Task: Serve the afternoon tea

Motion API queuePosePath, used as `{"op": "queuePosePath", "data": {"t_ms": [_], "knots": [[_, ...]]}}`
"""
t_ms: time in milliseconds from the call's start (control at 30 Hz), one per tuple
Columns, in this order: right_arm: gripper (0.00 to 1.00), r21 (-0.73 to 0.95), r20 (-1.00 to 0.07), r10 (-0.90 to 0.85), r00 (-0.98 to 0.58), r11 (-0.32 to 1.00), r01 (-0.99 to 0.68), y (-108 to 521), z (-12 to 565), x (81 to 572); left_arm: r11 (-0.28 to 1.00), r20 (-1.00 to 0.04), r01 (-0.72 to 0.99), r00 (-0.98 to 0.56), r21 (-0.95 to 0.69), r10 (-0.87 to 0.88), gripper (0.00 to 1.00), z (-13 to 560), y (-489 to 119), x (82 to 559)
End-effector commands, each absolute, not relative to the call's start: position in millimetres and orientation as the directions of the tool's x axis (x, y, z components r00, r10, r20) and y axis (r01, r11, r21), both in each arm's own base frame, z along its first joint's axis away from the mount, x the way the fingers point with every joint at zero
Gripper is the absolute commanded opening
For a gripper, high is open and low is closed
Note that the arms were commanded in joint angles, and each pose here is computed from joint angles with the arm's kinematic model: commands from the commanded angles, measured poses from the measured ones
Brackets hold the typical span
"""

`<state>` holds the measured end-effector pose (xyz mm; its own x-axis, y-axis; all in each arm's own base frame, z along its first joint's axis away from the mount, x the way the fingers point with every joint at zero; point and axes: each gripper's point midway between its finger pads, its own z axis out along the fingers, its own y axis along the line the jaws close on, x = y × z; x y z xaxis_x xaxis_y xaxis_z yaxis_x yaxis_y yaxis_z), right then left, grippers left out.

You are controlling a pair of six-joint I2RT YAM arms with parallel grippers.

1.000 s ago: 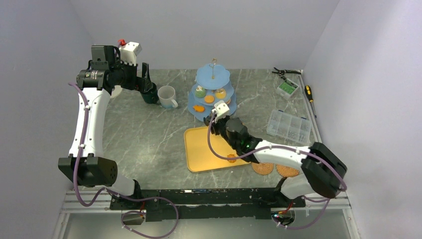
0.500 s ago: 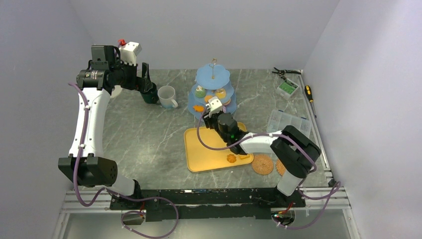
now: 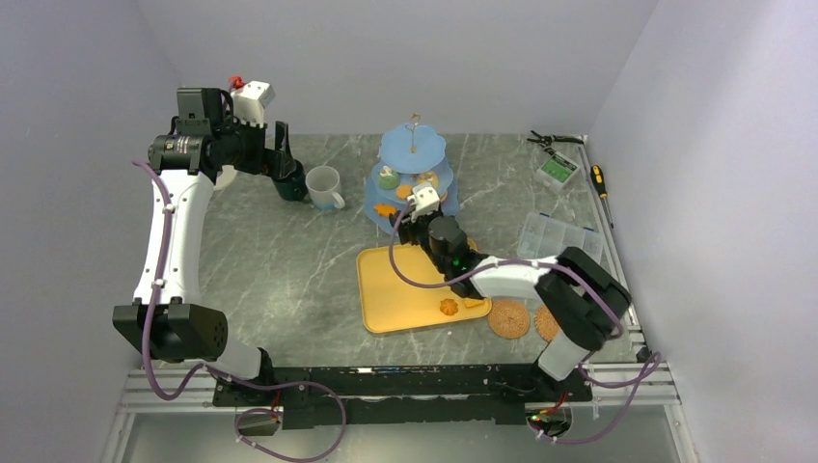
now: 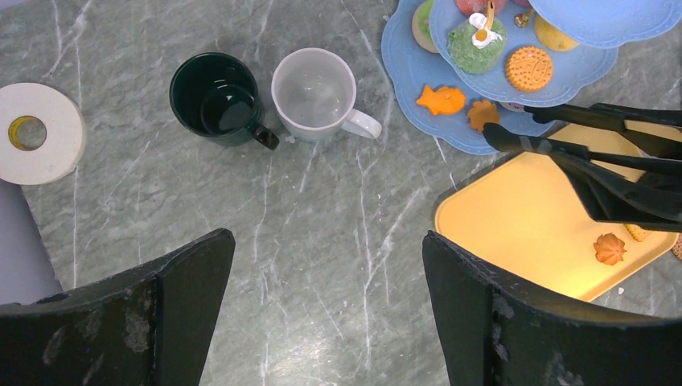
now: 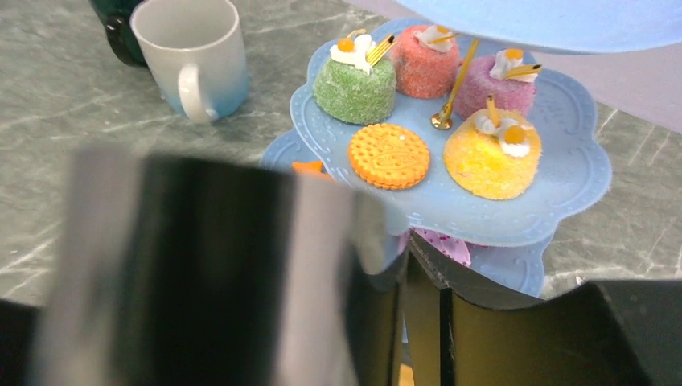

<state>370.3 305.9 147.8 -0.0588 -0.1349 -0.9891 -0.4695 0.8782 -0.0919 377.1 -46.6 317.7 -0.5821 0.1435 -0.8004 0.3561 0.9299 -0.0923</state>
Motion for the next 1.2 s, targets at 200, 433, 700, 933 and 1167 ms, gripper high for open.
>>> {"op": "queuePosePath", "data": {"t_ms": [200,433,700,933,1167], "knots": [[0.60,0.060,-0.982,-0.032,-0.184,0.880,-0.471,260.2,164.6,294.8,0.923,-0.832,0.379,-0.531,-0.064,0.160,0.93,337.2,-47.1,379.8],[0.60,0.104,-0.953,-0.034,-0.300,0.895,-0.433,235.6,151.6,249.0,0.922,-0.830,0.383,-0.533,-0.062,0.165,0.93,335.4,-46.8,380.4],[0.60,0.135,-0.918,-0.017,-0.397,0.927,-0.350,207.5,141.1,224.5,0.914,-0.818,0.398,-0.550,-0.081,0.167,0.93,325.4,-50.0,378.5],[0.60,0.131,-0.898,-0.030,-0.439,0.935,-0.331,197.8,133.1,211.5,0.882,-0.780,0.448,-0.599,-0.144,0.177,0.93,300.2,-61.6,370.4],[0.60,0.151,-0.899,-0.012,-0.438,0.930,-0.334,194.8,135.7,205.4,0.749,-0.642,0.638,-0.653,-0.179,0.402,0.91,211.1,-116.8,318.9]]}}
